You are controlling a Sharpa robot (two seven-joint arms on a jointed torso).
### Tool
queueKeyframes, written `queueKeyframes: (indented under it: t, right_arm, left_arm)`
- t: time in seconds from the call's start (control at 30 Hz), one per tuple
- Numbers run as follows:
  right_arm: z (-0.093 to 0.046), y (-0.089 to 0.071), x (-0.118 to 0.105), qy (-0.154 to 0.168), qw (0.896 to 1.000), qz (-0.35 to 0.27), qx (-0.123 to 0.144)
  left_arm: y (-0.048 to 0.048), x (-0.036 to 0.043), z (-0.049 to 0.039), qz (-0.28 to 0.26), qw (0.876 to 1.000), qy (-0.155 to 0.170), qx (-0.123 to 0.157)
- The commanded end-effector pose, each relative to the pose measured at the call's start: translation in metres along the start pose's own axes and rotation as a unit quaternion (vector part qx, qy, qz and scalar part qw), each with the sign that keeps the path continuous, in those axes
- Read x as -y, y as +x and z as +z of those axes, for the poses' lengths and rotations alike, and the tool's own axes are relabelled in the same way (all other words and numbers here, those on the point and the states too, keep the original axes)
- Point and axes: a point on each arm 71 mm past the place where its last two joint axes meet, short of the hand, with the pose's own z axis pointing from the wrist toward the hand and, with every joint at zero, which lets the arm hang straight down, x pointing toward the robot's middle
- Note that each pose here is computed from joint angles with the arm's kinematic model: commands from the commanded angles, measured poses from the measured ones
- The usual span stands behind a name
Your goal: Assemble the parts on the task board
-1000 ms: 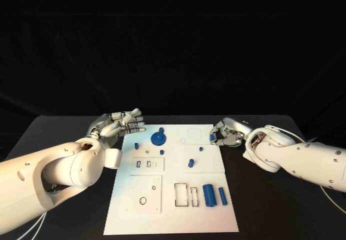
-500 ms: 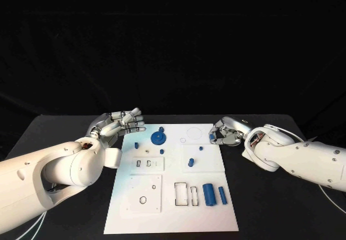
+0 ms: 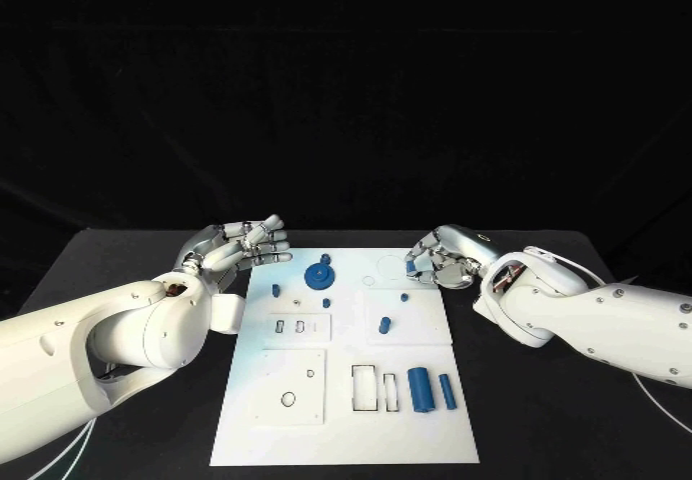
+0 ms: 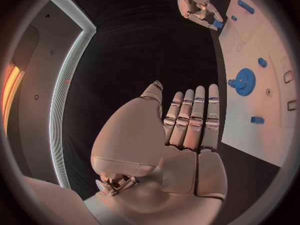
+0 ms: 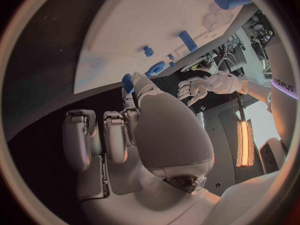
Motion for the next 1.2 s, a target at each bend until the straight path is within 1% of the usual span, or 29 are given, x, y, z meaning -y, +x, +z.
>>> queueKeyframes:
  t: [0.03, 0.07, 0.2, 0.27, 0.3, 0.37, 0.47, 0.63, 0.87, 1.0, 1.2]
  right_arm:
    - [0.004, 0.004, -0.019, 0.009, 1.000, -0.004, 0.003]
    - [0.007, 0.008, -0.030, 0.003, 1.000, -0.001, -0.002]
    - [0.014, 0.021, -0.059, -0.017, 1.000, 0.006, -0.017]
    - [0.018, 0.030, -0.076, -0.031, 0.999, 0.008, -0.027]
    - [0.018, 0.032, -0.079, -0.033, 0.999, 0.009, -0.029]
    - [0.022, 0.040, -0.093, -0.044, 0.998, 0.008, -0.038]
    - [0.025, 0.052, -0.107, -0.054, 0.997, 0.004, -0.052]
    - [0.030, 0.073, -0.120, -0.062, 0.996, -0.005, -0.069]
    - [0.031, 0.098, -0.130, -0.067, 0.994, -0.020, -0.087]
    - [0.032, 0.109, -0.135, -0.069, 0.993, -0.027, -0.094]
    - [0.033, 0.118, -0.140, -0.071, 0.992, -0.033, -0.098]
  left_arm:
    - [0.0009, 0.0000, 0.0017, -0.003, 1.000, 0.002, -0.008]
    - [0.0004, -0.0006, 0.0026, -0.003, 1.000, 0.001, -0.007]
    - [-0.0013, -0.0024, 0.0053, -0.001, 1.000, 0.000, -0.004]
    - [-0.0023, -0.0035, 0.0071, 0.000, 1.000, 0.000, -0.002]
    - [-0.0024, -0.0037, 0.0074, 0.000, 1.000, -0.001, -0.002]
    - [-0.0030, -0.0045, 0.0089, 0.000, 1.000, -0.001, -0.001]
    - [-0.0035, -0.0053, 0.0107, 0.001, 1.000, -0.001, 0.001]
    - [-0.0045, -0.0061, 0.0124, 0.002, 1.000, -0.001, 0.003]
    - [-0.0055, -0.0063, 0.0130, 0.002, 1.000, -0.001, 0.005]
    - [-0.0050, -0.0063, 0.0129, 0.002, 1.000, -0.001, 0.004]
    - [-0.0043, -0.0065, 0.0130, 0.002, 1.000, -0.002, 0.003]
